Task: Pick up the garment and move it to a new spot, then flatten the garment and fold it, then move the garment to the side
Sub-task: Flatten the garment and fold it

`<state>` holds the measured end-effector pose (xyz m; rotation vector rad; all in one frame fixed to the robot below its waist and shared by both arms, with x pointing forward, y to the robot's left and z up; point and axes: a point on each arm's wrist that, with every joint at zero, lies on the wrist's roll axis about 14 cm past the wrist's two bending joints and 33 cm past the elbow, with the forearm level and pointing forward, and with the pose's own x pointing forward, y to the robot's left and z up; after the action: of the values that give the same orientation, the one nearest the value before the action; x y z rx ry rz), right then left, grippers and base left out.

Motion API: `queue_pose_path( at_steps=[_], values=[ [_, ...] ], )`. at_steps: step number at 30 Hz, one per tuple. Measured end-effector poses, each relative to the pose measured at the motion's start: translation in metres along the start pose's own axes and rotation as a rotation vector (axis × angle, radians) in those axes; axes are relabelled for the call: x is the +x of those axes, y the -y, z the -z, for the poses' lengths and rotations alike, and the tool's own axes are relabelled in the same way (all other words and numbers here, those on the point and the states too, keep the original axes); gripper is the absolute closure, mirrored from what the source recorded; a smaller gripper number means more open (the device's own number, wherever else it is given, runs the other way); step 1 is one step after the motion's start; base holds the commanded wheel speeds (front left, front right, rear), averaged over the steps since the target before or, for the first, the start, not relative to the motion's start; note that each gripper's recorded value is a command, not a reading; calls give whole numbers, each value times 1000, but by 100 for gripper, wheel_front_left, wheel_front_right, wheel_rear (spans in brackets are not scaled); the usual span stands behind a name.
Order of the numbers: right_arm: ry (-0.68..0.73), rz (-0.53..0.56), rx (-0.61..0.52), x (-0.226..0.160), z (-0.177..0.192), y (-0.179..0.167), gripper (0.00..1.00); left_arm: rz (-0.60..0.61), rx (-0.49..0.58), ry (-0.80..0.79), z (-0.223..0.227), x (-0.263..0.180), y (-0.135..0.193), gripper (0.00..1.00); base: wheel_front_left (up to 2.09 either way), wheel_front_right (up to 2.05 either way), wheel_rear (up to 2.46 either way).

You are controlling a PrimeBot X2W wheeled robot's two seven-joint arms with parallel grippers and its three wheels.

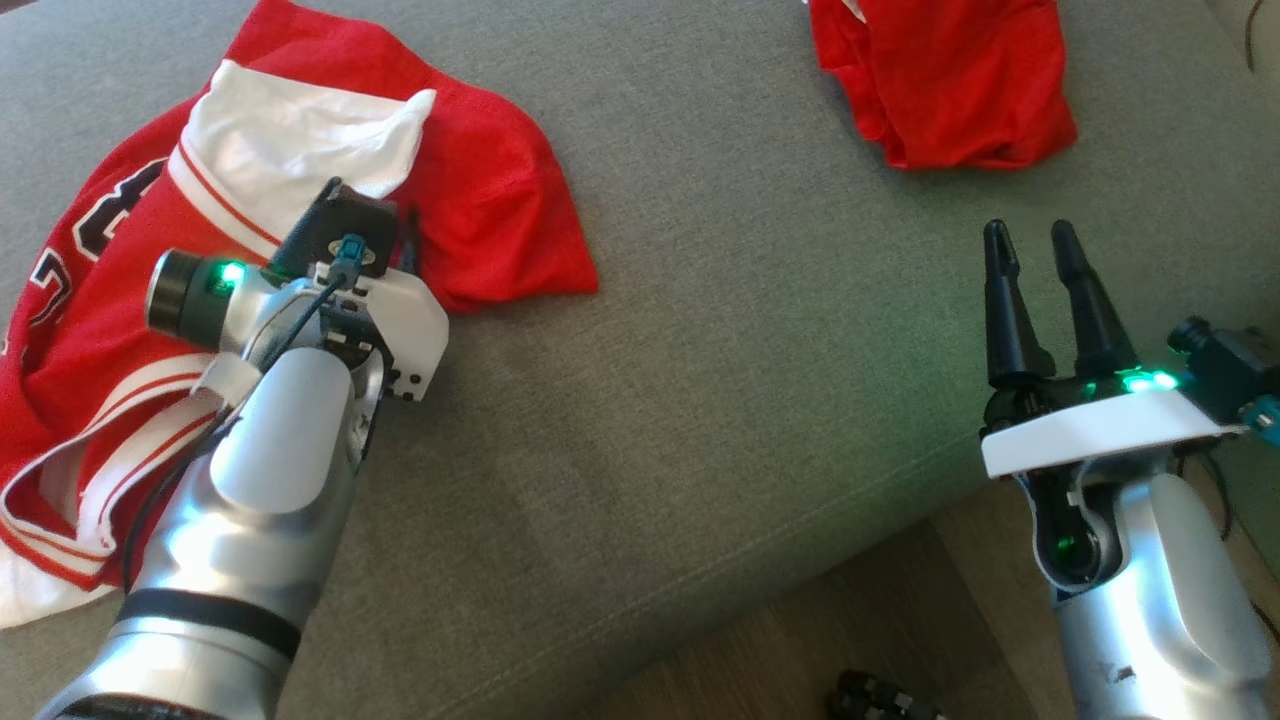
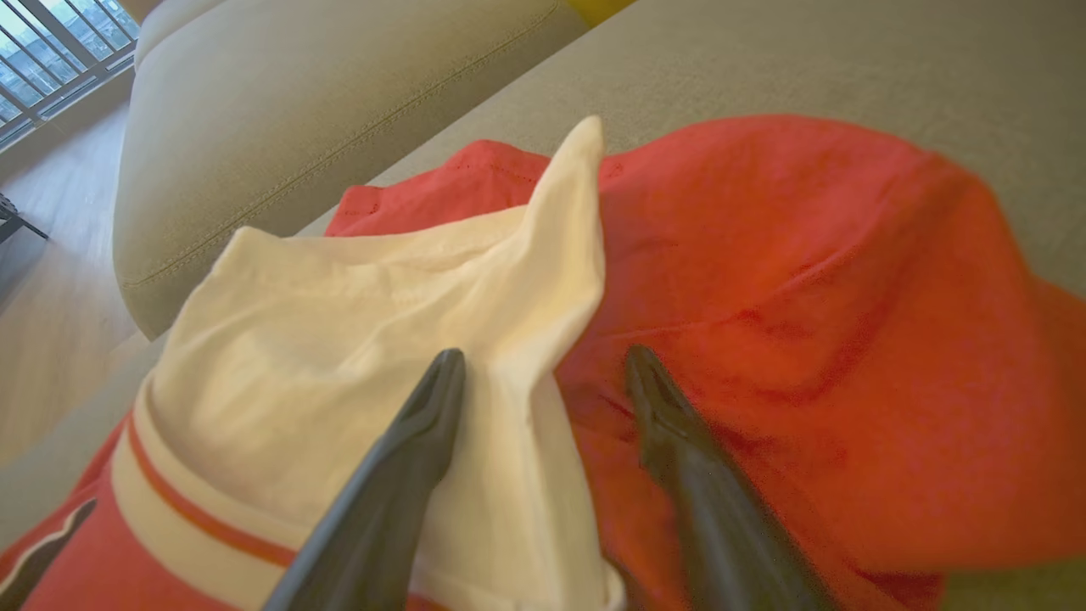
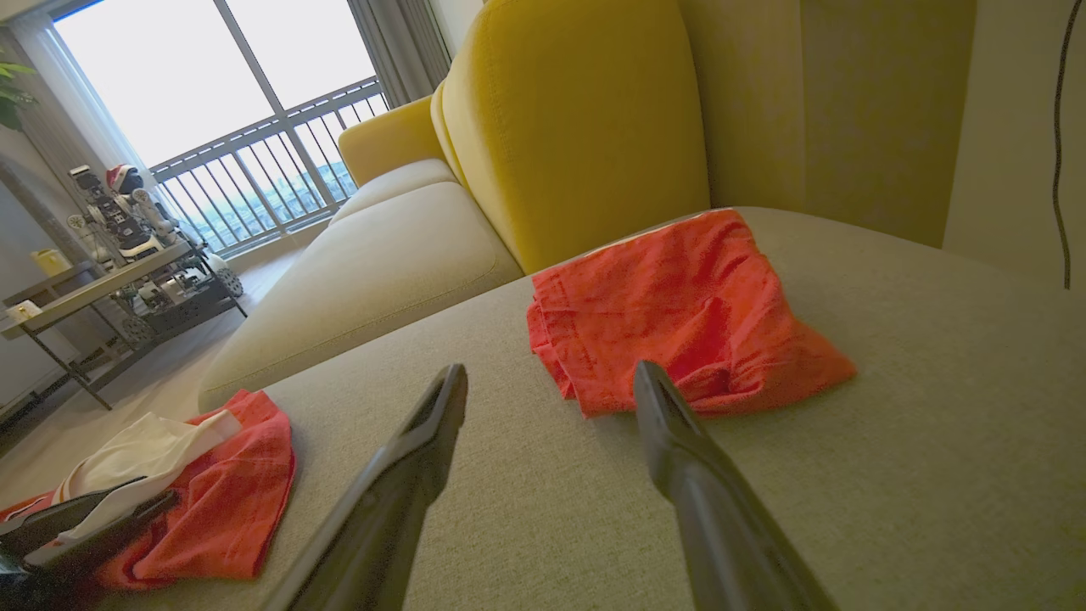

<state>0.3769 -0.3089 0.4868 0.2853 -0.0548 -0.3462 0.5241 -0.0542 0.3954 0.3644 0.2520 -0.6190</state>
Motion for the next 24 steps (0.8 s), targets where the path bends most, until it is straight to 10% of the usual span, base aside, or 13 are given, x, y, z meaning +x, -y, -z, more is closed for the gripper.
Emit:
queue_pose_path(
  at_steps=[24],
  values=[
    [50,-158,82,3,-17,-57,0,-176,-196,557,-154,-98,-88,100,0,0,0]
  ],
)
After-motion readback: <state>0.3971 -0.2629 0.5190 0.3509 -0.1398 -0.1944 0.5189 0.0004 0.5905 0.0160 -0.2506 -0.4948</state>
